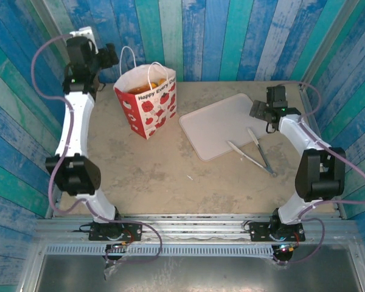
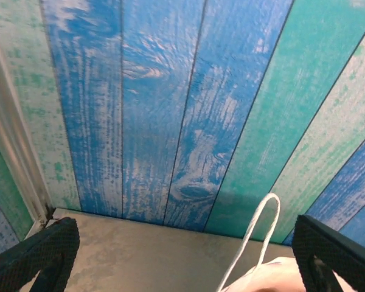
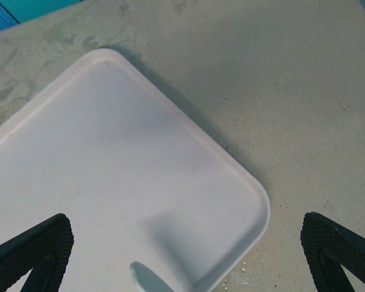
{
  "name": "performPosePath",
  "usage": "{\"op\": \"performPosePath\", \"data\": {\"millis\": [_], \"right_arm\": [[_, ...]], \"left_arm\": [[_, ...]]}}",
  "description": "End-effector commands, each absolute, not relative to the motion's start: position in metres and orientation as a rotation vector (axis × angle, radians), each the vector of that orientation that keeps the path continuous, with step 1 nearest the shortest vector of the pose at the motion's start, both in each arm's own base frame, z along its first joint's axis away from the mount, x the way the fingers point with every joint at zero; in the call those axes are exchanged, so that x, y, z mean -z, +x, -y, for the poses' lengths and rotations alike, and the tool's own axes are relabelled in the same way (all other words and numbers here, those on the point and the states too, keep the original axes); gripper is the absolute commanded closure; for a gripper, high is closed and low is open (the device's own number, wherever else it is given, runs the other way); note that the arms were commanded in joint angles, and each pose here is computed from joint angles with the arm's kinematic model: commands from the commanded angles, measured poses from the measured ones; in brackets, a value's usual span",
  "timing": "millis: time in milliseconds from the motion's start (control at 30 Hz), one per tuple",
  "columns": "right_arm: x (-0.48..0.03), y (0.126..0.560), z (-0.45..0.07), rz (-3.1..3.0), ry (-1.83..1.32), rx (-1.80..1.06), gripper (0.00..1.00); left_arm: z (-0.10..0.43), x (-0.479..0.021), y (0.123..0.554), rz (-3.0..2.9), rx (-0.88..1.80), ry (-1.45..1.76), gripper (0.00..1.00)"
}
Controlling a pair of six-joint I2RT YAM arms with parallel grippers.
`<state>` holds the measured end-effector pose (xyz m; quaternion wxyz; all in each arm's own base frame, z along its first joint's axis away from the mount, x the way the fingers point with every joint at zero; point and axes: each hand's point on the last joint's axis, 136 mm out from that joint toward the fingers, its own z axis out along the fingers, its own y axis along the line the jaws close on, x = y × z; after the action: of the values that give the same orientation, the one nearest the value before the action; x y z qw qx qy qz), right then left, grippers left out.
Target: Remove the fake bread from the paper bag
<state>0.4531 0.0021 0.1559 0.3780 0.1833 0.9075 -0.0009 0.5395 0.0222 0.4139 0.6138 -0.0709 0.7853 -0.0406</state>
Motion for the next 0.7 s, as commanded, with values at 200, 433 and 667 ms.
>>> {"op": "performPosePath", "data": {"millis": [200,433,667], "right_arm": [[-0.201,0.439,0.002,-2.206,0.538,-0.055,0.00],[-0.231,0.431,0.003,-2.137,0.541,-0.078,0.00],[-0.255,0.427,0.006,-2.068,0.539,-0.084,0.00]], "left_arm": [[0.017,-0.334,0.570,-2.136,0.290,0.062,0.06],[0.021,-0.307,0.578,-2.224,0.310,0.105,0.12],[0.021,-0.273,0.574,-2.327,0.296,0.151,0.19]]}}
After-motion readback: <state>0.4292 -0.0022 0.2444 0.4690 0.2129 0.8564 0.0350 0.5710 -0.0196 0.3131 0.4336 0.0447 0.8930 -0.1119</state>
